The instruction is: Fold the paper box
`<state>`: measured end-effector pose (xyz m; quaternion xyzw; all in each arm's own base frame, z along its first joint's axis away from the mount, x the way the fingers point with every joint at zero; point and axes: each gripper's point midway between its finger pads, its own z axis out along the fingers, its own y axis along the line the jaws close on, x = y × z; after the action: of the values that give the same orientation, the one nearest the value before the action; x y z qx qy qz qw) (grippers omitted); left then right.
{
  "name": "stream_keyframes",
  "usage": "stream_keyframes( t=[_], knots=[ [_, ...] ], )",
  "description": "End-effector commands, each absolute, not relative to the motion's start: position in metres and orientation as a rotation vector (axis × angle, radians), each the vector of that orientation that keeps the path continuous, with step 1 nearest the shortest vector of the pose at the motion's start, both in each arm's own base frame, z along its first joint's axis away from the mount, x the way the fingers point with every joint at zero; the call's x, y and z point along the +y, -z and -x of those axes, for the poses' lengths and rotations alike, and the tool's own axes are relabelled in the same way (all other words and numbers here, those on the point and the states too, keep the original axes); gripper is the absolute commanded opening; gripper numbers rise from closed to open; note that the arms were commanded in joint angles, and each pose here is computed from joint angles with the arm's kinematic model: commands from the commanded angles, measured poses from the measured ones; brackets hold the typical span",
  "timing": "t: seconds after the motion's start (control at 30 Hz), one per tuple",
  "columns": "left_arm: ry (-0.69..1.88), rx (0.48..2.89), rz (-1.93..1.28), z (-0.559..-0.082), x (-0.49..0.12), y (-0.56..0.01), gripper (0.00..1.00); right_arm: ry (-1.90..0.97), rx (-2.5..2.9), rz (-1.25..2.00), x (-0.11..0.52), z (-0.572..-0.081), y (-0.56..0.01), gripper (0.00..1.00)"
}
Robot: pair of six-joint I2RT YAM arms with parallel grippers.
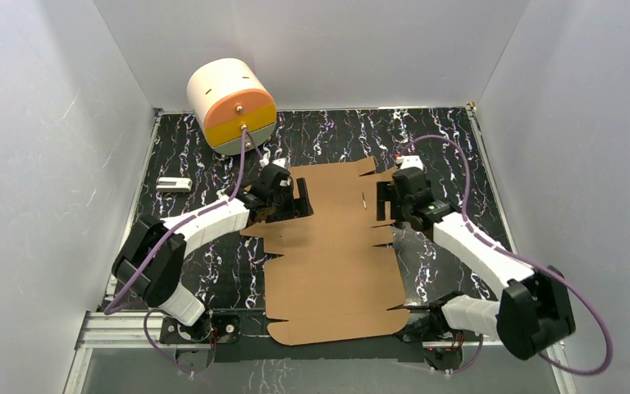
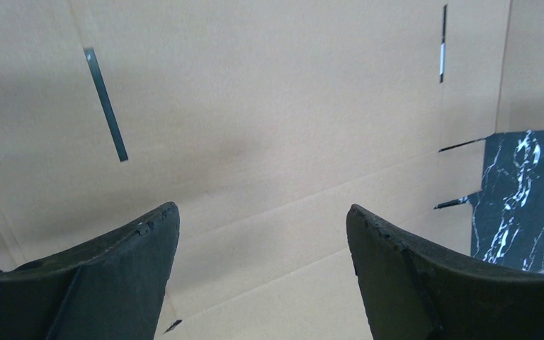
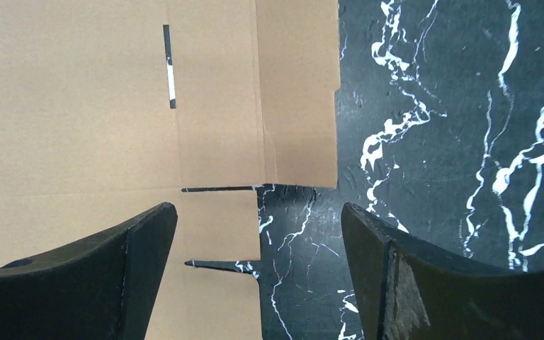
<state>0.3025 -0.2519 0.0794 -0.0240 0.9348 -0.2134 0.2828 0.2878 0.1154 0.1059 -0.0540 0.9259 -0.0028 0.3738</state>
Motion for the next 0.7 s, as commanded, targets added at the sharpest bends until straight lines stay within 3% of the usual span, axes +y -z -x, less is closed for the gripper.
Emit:
stream_keyframes(
  t=[0.0, 0.67],
  knots=[
    [0.615, 2.528, 0.057, -0.284, -0.255, -0.083, 0.85, -0.330, 2.292, 0.113, 0.138, -0.288, -0.120, 0.96],
    [0.603, 2.655, 0.041, -0.266, -0.264, -0.041, 0.85, -0.656, 2.431, -0.047, 0.137, -0.258, -0.050, 0.95]
  ],
)
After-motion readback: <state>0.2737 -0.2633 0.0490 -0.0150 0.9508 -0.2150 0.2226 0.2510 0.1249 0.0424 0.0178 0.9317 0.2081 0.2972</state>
